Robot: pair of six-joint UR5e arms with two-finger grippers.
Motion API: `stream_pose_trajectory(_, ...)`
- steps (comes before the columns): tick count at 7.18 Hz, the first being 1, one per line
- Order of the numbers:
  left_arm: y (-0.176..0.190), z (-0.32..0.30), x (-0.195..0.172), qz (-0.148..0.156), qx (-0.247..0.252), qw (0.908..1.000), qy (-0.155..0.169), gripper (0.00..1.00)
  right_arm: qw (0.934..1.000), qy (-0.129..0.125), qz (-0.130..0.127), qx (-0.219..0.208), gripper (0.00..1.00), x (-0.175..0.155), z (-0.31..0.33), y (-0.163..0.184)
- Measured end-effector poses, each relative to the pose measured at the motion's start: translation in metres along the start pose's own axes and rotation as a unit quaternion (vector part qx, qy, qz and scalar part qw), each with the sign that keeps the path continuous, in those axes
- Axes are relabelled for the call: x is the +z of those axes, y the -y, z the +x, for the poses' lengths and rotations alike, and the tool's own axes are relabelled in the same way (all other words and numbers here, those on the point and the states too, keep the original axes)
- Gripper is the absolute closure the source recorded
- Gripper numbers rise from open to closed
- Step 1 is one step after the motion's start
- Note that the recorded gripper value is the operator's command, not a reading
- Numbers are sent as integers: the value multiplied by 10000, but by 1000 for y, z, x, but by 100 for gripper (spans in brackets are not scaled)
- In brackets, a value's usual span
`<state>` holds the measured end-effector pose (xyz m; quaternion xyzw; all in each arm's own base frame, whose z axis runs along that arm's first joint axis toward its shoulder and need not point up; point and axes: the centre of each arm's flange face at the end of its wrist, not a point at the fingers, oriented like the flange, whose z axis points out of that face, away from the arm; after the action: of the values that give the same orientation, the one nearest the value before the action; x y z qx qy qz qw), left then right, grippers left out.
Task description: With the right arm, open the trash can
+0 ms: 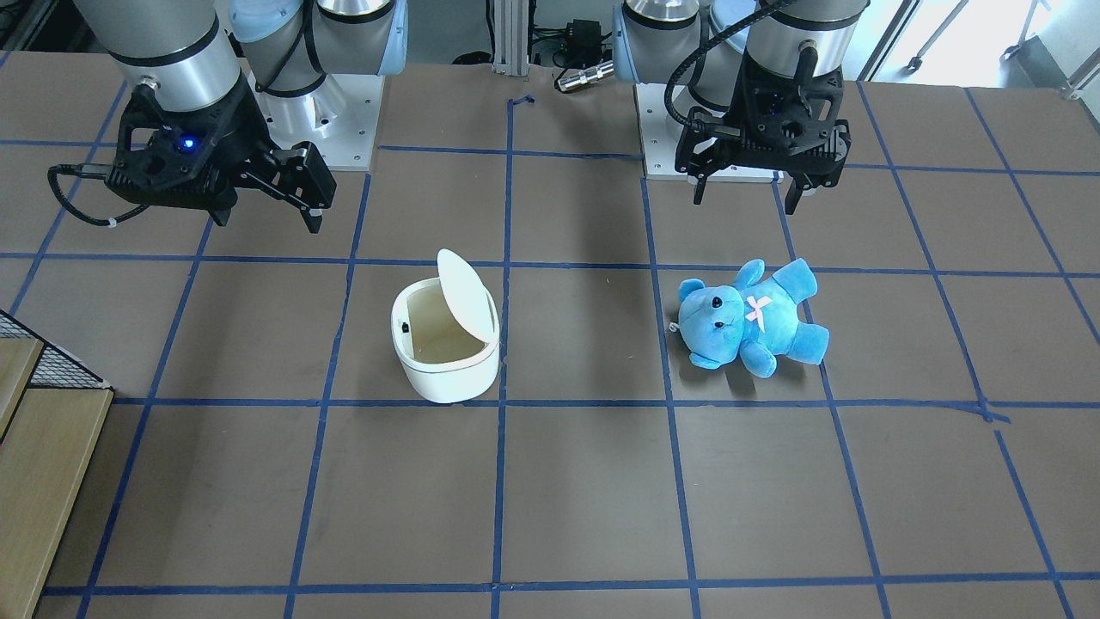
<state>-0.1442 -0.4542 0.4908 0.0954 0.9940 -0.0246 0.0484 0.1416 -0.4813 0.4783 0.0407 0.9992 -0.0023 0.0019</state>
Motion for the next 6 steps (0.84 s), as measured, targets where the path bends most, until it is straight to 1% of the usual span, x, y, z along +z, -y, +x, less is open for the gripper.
stream_pose_trajectory(3, 0, 0, 0, 0, 0, 10000, -1, 0, 10000, -11, -67, -1, 0, -8, 2, -12)
stream_pose_trajectory(6, 0, 0, 0, 0, 0, 10000, -1, 0, 9999, -40, -100, -13, 0, -6, 2, -13)
